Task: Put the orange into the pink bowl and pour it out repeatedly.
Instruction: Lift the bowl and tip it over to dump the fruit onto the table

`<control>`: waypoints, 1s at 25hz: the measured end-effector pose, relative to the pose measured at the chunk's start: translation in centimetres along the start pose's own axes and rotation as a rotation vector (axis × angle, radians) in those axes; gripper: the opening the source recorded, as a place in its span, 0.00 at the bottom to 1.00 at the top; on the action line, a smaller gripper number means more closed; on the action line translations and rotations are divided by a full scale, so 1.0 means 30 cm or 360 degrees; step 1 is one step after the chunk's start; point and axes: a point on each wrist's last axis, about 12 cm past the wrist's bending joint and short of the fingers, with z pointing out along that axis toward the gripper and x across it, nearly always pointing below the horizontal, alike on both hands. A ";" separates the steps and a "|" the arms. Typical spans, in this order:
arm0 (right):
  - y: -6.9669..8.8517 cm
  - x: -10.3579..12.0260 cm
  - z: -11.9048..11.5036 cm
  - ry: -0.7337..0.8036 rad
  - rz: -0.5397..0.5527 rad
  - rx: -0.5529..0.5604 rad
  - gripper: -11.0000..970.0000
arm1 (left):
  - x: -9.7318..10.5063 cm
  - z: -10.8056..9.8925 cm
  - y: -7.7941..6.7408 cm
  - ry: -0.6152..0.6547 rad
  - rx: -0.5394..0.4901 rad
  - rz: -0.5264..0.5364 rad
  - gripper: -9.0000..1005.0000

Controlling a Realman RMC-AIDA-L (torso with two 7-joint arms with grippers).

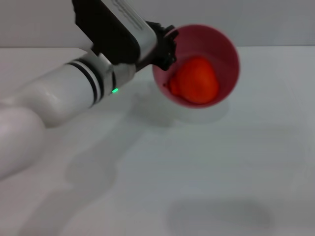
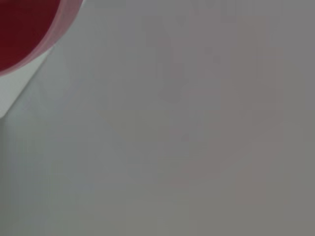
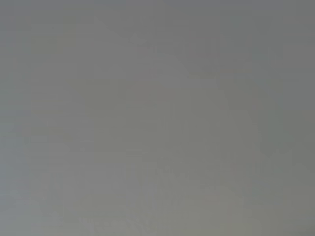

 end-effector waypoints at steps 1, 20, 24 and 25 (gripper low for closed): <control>0.002 0.002 0.002 0.0002 0.0004 -0.0005 0.61 | -0.003 0.001 -0.010 -0.0024 -0.0013 0.0028 0.05; 0.059 0.032 0.050 -0.0006 0.0083 -0.0148 0.61 | -0.012 -0.034 -0.173 -0.0556 -0.0452 0.0470 0.05; 0.068 0.032 0.058 -0.0023 0.0106 -0.0173 0.61 | -0.014 -0.044 -0.172 -0.0607 -0.0506 0.0478 0.05; 0.071 0.032 0.059 -0.0027 0.0110 -0.0182 0.61 | -0.015 -0.048 -0.174 -0.0624 -0.0520 0.0479 0.05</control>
